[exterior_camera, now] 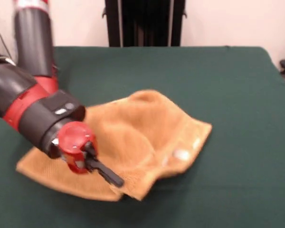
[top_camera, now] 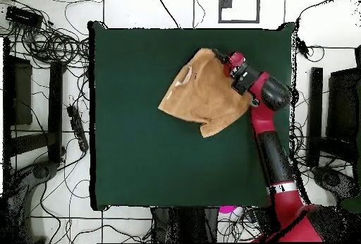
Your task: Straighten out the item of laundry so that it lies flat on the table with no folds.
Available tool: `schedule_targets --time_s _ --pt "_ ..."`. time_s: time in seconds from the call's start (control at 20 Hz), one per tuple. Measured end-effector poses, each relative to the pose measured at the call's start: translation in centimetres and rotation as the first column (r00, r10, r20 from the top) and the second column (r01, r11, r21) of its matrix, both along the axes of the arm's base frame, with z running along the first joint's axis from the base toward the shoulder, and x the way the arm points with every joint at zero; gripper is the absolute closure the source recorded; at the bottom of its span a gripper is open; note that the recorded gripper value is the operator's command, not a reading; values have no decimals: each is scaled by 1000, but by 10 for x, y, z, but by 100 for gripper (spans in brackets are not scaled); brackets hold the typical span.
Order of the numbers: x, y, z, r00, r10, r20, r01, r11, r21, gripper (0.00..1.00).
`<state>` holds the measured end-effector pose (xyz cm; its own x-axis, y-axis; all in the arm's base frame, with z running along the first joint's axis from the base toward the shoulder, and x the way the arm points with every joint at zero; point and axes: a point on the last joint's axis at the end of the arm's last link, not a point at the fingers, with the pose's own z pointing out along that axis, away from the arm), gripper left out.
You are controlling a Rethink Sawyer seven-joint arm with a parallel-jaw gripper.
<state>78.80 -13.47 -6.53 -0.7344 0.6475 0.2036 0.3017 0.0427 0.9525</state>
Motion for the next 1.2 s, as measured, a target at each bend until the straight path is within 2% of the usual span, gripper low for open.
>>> schedule_targets --time_s 0.05,0.1,0.25,0.3,0.35,0.45,0.5,0.6,0.75,0.8,0.85,0.9,1.0,1.15,1.2 --pt "12 19 10 994 -24 102 24 1000 3 100" --pt "22 47 21 975 -43 218 42 999 8 100" --pt "25 82 29 942 -46 331 49 999 1 100" --pt "21 118 36 903 -33 428 49 998 -26 100" --pt "19 132 38 889 -20 458 45 998 -45 100" --pt "14 154 39 871 9 491 35 996 -81 100" --pt "7 190 39 857 76 510 5 988 -156 100" --pt "3 215 33 859 130 495 -19 975 -223 100" --pt "-4 257 18 866 223 448 -60 935 -349 100" --pt "-6 272 13 867 253 429 -74 918 -390 0" --pt "-8 282 8 869 274 412 -83 902 -424 0" --pt "-12 296 1 876 299 378 -96 877 -471 0" --pt "-15 307 -5 882 318 347 -107 854 -510 0" --pt "-22 326 -20 904 332 269 -123 806 -579 0" --pt "-22 327 -22 909 327 258 -121 800 -588 0"
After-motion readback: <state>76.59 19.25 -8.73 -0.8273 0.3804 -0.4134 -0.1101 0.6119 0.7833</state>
